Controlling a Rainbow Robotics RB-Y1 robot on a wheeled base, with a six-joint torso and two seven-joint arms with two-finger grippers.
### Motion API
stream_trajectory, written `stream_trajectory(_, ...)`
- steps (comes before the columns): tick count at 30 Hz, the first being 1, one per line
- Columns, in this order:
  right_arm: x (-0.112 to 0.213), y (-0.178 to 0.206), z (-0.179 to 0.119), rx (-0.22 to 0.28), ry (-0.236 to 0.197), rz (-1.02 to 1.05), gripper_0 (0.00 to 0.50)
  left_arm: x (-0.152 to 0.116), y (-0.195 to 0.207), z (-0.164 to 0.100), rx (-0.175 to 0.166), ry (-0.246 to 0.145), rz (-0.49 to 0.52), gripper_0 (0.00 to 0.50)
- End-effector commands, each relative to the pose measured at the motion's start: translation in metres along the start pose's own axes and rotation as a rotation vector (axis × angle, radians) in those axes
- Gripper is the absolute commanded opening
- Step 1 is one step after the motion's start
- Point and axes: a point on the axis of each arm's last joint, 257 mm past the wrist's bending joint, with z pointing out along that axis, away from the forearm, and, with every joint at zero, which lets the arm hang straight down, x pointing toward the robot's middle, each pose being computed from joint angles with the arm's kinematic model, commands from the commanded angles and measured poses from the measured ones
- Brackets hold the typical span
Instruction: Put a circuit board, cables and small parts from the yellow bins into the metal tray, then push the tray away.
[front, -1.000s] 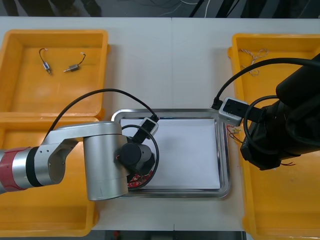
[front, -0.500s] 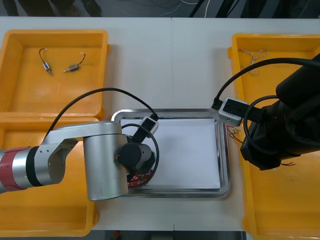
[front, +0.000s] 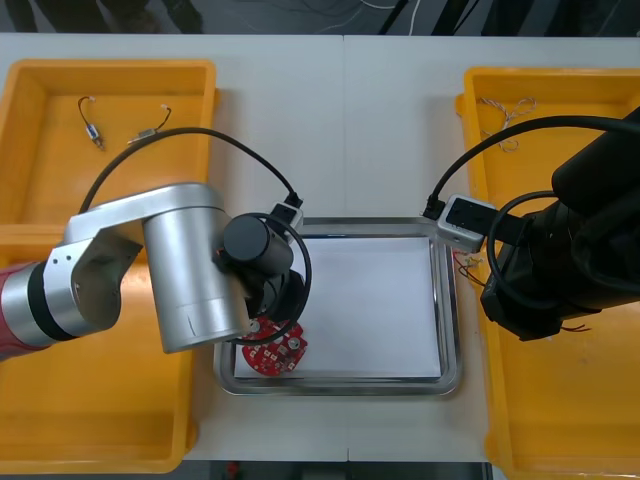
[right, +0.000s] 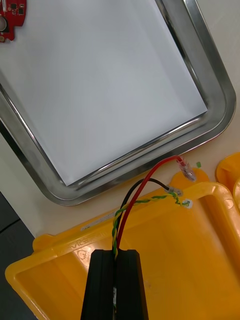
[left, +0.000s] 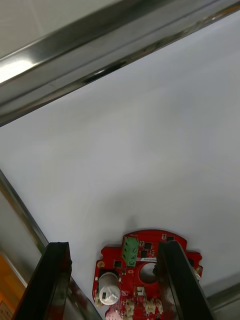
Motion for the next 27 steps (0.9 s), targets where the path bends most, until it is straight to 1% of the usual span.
stream_trajectory(1, -0.007, 0.006, -0.006, 0.011, -0.007, -0.027, 0.0, -0.036, -0.002, -0.04, 0.037, -0.053, -0.071, 0.5)
stream_trajectory(3, -0.015, 0.012, -0.006, 0.0, -0.024, -0.041, 0.0, -0.042, 0.006, -0.051, 0.042, -0.044, -0.099, 0.5)
stream_trajectory(6, -0.026, 0.021, -0.004, -0.009, -0.035, -0.078, 0.0, -0.047, 0.018, -0.063, 0.041, -0.031, -0.131, 0.5)
stream_trajectory(10, -0.038, 0.032, 0.0, -0.009, -0.041, -0.12, 0.0, -0.056, 0.039, -0.078, 0.027, -0.027, -0.17, 0.5)
stream_trajectory(12, -0.047, 0.037, 0.003, 0.0, -0.053, -0.147, 0.0, -0.059, 0.055, -0.089, 0.012, -0.021, -0.187, 0.5)
stream_trajectory(13, -0.051, 0.039, 0.005, 0.003, -0.056, -0.158, 0.0, -0.059, 0.064, -0.093, 0.004, -0.01, -0.187, 0.5)
stream_trajectory(16, -0.06, 0.049, 0.011, 0.01, -0.062, -0.2, 0.0, -0.06, 0.087, -0.104, -0.005, 0.017, -0.2, 0.5)
stream_trajectory(17, -0.061, 0.051, 0.012, 0.01, -0.061, -0.208, 0.0, -0.061, 0.091, -0.106, -0.004, 0.02, -0.201, 0.5)
stream_trajectory(19, -0.066, 0.057, 0.016, 0.015, -0.055, -0.244, 0.0, -0.063, 0.109, -0.112, -0.014, 0.031, -0.208, 0.5)
stream_trajectory(23, -0.068, 0.069, 0.027, -0.012, -0.026, -0.283, 0.0, -0.066, 0.134, -0.119, -0.025, 0.043, -0.226, 0.5)
stream_trajectory(24, -0.069, 0.073, 0.031, -0.021, -0.013, -0.293, 0.0, -0.068, 0.144, -0.121, -0.035, 0.044, -0.234, 0.5)
stream_trajectory(25, -0.07, 0.074, 0.033, -0.025, -0.01, -0.298, 0.0, -0.068, 0.149, -0.121, -0.04, 0.044, -0.237, 0.5)
stream_trajectory(27, -0.072, 0.08, 0.04, -0.033, 0.004, -0.319, 0.0, -0.07, 0.17, -0.124, -0.064, 0.046, -0.253, 0.5)
